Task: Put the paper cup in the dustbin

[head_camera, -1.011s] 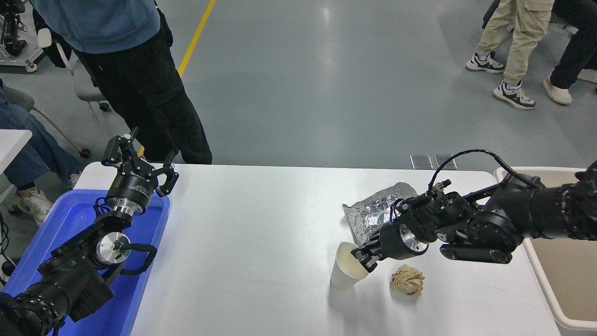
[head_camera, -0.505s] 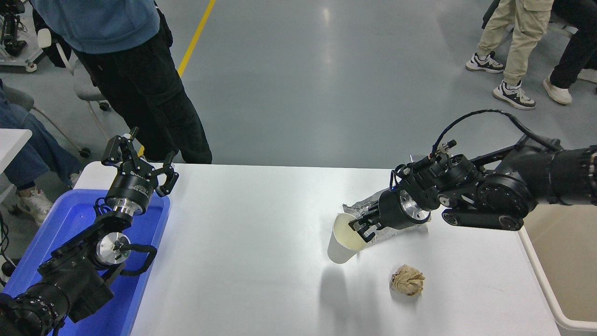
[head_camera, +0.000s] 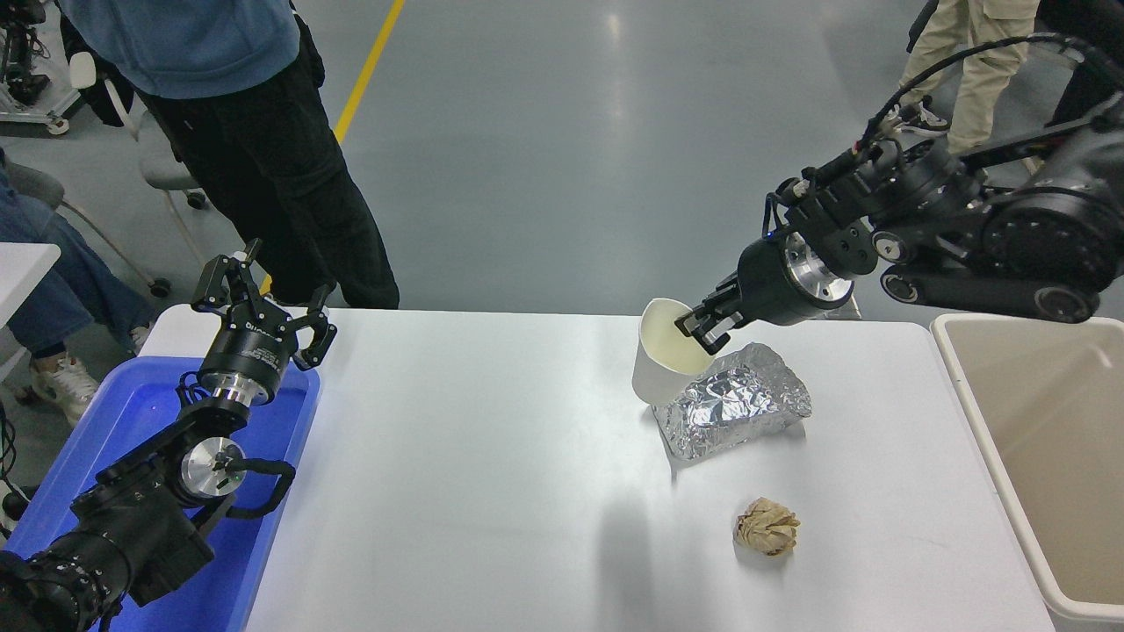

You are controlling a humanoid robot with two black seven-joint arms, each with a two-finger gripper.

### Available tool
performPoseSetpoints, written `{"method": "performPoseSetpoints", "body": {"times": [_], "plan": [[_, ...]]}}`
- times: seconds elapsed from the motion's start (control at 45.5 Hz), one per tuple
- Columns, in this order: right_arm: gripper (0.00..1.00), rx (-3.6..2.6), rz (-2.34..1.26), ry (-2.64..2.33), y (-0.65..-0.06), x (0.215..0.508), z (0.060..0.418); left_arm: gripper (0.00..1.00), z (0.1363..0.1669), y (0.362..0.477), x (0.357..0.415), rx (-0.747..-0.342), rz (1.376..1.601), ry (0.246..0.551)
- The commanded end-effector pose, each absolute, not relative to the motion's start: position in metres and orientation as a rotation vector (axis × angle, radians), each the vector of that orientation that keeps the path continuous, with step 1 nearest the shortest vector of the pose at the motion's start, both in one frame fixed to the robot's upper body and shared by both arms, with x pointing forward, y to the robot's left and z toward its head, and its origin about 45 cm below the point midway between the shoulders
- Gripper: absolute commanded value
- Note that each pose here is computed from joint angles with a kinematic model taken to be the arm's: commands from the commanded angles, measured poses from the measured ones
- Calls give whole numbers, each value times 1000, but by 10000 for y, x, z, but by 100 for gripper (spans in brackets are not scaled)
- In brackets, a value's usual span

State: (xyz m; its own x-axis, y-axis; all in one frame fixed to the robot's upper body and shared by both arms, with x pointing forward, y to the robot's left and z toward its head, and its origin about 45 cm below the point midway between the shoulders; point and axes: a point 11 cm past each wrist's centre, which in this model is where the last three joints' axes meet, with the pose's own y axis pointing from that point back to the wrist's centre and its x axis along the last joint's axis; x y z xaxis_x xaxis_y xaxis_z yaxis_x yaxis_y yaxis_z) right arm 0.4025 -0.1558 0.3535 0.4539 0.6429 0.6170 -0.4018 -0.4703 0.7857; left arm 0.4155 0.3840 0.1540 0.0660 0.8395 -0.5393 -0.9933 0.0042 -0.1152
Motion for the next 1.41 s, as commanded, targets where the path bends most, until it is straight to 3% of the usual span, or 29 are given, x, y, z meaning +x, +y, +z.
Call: {"method": "performPoseSetpoints", "body": {"times": [0.0,0.286,0.593,0.769,1.143,1.385], "plan": [[0,1634,1245,201,-1592,4010,3719,100,1540,3840,4154,-534,1485,359],[0,1651,1126,60,-2231,4102,3623,100,1540,3840,4154,-534,1485,359],[0,1624,938,-241,-3381,4216,3564,100,1540,3840,4154,-534,1485,359],[0,1613,815,-354,-3948,4086,3377,100,1540,3840,4154,-534,1485,359],[0,1585,650,-644,-4848,3808,3370,100,1540,3840,4154,-534,1485,359],[0,1534,517,-762,-5404,3498,3155,100,1543,3841,4155,-536,1484,360]]}}
